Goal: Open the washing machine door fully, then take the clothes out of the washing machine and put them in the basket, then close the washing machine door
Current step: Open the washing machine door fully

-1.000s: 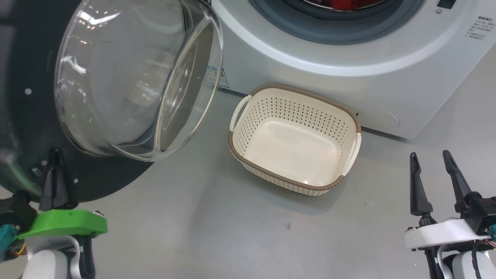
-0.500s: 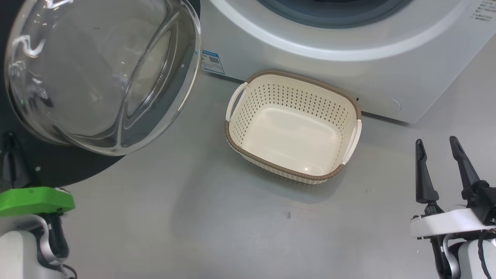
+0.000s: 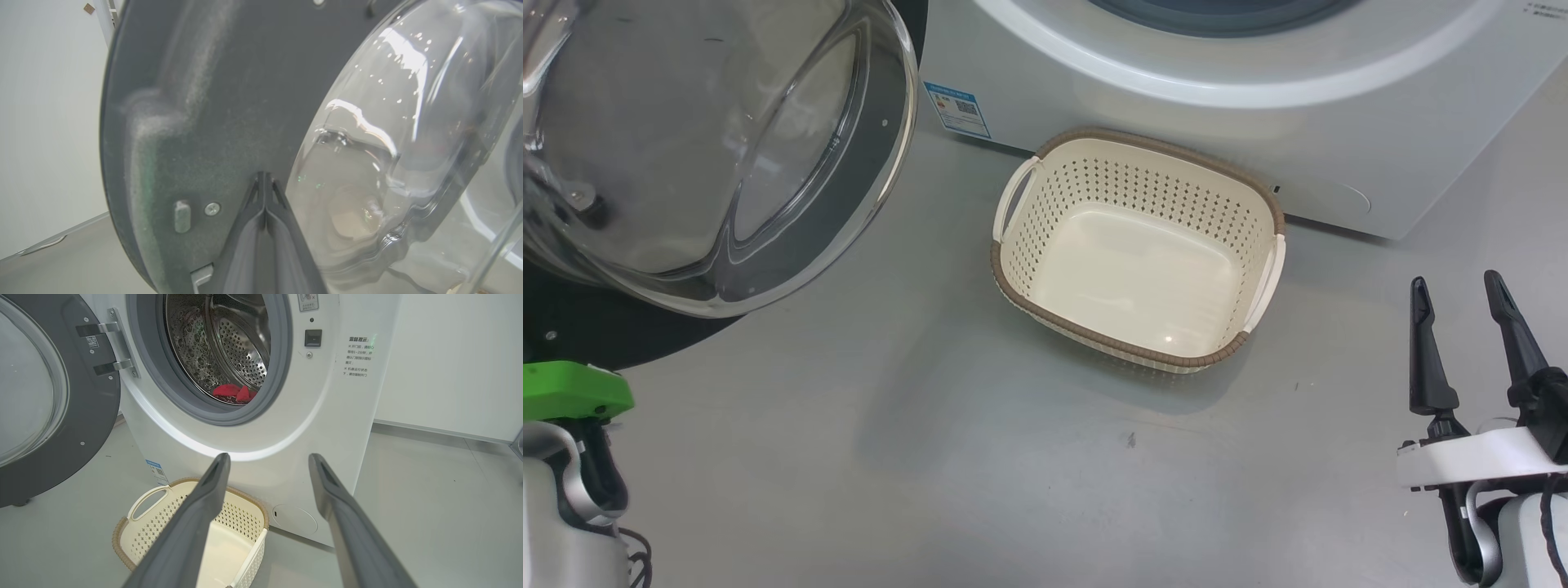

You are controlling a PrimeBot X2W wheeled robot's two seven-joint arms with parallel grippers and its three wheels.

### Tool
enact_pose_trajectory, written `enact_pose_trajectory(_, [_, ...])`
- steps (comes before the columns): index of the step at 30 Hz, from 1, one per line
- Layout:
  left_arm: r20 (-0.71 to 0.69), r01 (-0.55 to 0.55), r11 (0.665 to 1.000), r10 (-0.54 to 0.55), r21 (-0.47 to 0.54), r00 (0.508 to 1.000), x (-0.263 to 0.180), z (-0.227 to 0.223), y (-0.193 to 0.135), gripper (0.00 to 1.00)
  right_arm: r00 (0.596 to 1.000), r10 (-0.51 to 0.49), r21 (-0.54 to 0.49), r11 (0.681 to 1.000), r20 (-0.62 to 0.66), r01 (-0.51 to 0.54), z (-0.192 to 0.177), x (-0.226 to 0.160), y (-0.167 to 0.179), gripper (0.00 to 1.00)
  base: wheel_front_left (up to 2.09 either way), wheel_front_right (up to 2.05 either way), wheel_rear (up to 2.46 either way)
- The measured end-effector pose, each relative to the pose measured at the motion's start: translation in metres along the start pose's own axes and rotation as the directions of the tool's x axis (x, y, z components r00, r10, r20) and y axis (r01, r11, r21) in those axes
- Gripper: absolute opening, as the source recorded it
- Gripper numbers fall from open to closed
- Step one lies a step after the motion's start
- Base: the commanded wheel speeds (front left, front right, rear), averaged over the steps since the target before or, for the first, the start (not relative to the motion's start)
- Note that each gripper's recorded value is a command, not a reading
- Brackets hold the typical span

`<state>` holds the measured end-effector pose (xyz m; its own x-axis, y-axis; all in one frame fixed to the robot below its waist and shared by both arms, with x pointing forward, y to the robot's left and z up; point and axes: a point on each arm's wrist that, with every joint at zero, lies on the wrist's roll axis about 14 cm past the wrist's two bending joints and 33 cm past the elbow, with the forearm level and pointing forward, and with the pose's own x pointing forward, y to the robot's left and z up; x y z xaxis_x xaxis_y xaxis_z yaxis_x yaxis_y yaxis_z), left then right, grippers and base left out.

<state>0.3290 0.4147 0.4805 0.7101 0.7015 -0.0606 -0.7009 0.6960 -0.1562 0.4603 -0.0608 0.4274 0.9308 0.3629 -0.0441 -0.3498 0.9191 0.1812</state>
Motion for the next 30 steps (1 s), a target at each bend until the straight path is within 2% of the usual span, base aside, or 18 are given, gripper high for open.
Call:
enact_pose_trajectory(11, [-0.004,-0.022,1.000,0.022,-0.014,1.000,0.001,-0.001,0.004,0.00,1.000,0.004,-0.001,1.000,0.006,-0.004,0.002,0.002,0.002,1.00,0.00,0.00,0.00])
enact_pose_trajectory(19, [0.038,0.001,0.999,0.001,-0.049,0.999,-0.007,0.010,-0.009,0.00,0.999,0.021,-0.003,1.000,0.025,-0.021,0.011,0.002,0.008,1.00,0.00,0.00,0.00])
enact_pose_trajectory(26, [0.036,0.059,0.998,-0.058,-0.027,0.998,-0.027,0.006,-0.016,0.00,0.999,0.031,-0.003,1.000,0.037,-0.031,0.018,0.000,0.015,1.00,0.00,0.00,0.00])
enact_pose_trajectory(30, [0.041,0.129,0.991,-0.127,-0.038,0.991,-0.038,0.007,-0.033,0.00,0.998,0.034,-0.005,0.999,0.045,-0.034,0.022,-0.004,0.018,1.00,0.00,0.00,0.00])
